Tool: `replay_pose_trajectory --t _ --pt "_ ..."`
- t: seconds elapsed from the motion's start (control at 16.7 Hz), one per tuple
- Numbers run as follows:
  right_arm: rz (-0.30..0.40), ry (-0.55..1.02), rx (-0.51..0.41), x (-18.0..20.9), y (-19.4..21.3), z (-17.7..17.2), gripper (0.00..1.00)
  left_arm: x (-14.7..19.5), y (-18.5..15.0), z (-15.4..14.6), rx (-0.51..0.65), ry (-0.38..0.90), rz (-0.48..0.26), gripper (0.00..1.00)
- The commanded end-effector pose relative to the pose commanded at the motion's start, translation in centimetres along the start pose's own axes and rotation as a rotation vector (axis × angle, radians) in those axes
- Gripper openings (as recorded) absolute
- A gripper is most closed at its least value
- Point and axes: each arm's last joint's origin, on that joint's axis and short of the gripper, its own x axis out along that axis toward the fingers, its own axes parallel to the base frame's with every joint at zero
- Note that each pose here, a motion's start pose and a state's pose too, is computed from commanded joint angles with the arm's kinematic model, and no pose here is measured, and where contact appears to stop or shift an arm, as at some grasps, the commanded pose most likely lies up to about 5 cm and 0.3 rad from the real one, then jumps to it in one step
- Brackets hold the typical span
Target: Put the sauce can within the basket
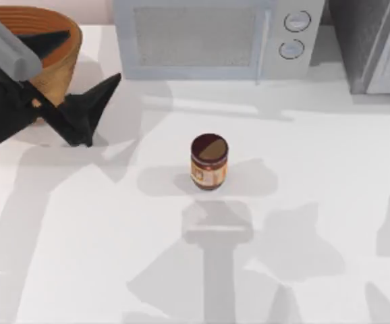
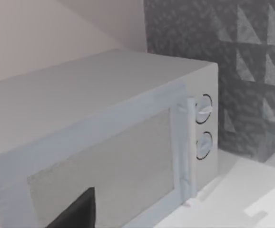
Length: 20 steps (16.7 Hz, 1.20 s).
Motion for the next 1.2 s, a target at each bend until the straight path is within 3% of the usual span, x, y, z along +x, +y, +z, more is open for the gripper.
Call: replay_pose_trajectory --t 0.42,0.84,1.02,1.2 --pt "0.000 0.000 0.000 0.0 0.0 0.0 1.00 6.7 3.3 -7.6 -0.003 -0.073 -0.281 1.00" --pt "0.000 0.000 0.000 0.0 0.0 0.0 1.00 9.4 0.8 -17.5 -0.059 -0.045 -0.581 1.00" --pt "0.000 0.000 0.000 0.0 0.0 0.0 1.00 9.4 -0.1 -19.7 -0.085 -0.028 -0.641 1.00" --pt "0.000 0.000 0.000 0.0 0.0 0.0 1.00 9.4 -0.2 -19.8 -0.086 -0.027 -0.644 1.00"
